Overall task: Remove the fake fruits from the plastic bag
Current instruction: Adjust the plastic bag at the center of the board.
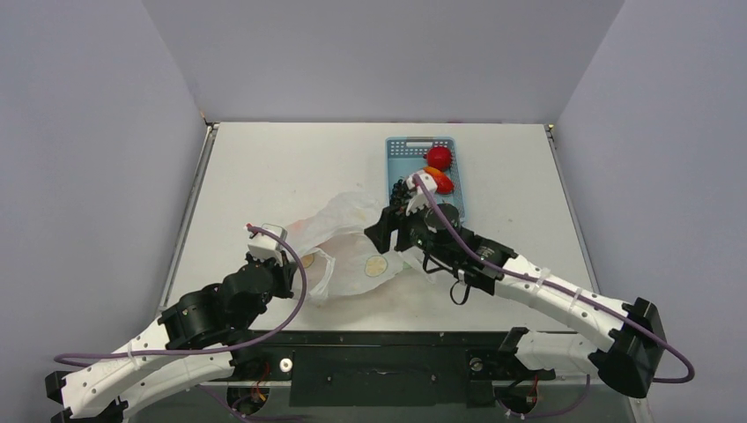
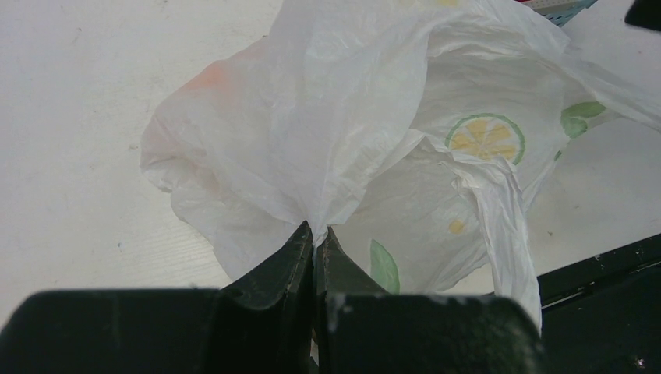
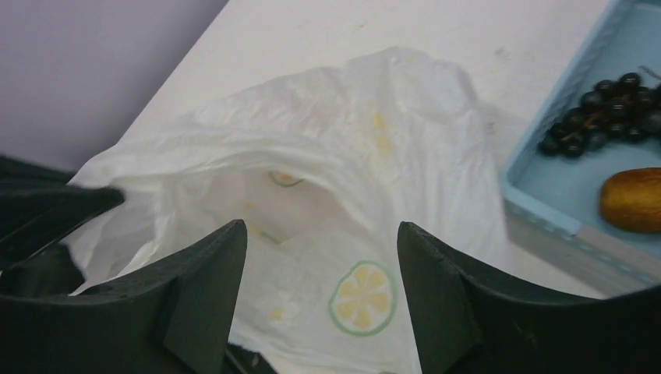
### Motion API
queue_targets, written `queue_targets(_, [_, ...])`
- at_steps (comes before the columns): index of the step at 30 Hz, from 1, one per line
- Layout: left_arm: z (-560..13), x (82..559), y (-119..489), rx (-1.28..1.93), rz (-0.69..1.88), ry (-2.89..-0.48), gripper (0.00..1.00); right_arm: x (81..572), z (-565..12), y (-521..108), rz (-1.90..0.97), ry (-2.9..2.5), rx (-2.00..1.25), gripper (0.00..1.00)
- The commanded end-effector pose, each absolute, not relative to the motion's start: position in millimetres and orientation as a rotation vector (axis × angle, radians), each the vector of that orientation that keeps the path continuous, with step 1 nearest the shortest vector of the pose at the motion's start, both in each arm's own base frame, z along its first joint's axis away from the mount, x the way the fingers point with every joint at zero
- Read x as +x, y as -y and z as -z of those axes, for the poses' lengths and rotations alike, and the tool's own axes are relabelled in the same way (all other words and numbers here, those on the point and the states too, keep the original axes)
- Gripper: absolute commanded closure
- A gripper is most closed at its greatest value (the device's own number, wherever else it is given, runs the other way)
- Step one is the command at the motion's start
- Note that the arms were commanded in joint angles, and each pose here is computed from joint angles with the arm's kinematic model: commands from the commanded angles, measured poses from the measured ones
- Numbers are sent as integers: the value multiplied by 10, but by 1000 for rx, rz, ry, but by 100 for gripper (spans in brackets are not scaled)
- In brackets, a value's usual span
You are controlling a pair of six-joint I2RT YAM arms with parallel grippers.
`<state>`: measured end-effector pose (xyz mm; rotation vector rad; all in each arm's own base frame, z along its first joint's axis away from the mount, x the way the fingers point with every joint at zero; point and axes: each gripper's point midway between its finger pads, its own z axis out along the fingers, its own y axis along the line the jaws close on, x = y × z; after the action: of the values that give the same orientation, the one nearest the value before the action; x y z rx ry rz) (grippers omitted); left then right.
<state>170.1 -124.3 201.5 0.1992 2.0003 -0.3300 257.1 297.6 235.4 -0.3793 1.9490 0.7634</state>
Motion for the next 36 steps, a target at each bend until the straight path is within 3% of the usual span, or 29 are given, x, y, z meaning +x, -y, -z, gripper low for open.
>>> queue_targets(1, [-2261,1718,1296,169,397,-1945,100,2101,-2572,-3279,-978,-1802,-403,35])
queue_targets(7, [-2256,1712,1304,171,406,-1944,100,1638,-2345,-3597,-1094,-1776,-428,62])
queue_targets(9, [-2251,1725,1313,166,406,-1937,100,1580,-2288,-3699,-1105,-1778,-452,67])
queue_targets(16, [-2327,1662,1452,143,524,-1946,100,1822,-1907,-3929,-976,-1886,-461,68])
queue_targets(22, [-2608,1512,1785,49,864,-1894,100,2033,-1676,-4170,-955,-1944,-478,70])
queue_targets(25, [-2726,1406,1941,20,1029,-1877,100,2138,-1647,-4254,-1003,-1953,-451,67])
queue_targets(28, [-2762,1370,1987,-31,1102,-1880,100,2270,-1622,-4289,-1017,-1951,-429,54])
queue_targets(32, [-2482,1447,1745,-179,954,-1981,100,2284,-1525,-4456,-1055,-1970,-470,37])
queue_targets(36, [-2285,1456,1549,-263,859,-2028,100,2291,-1387,-4613,-1079,-1986,-506,31])
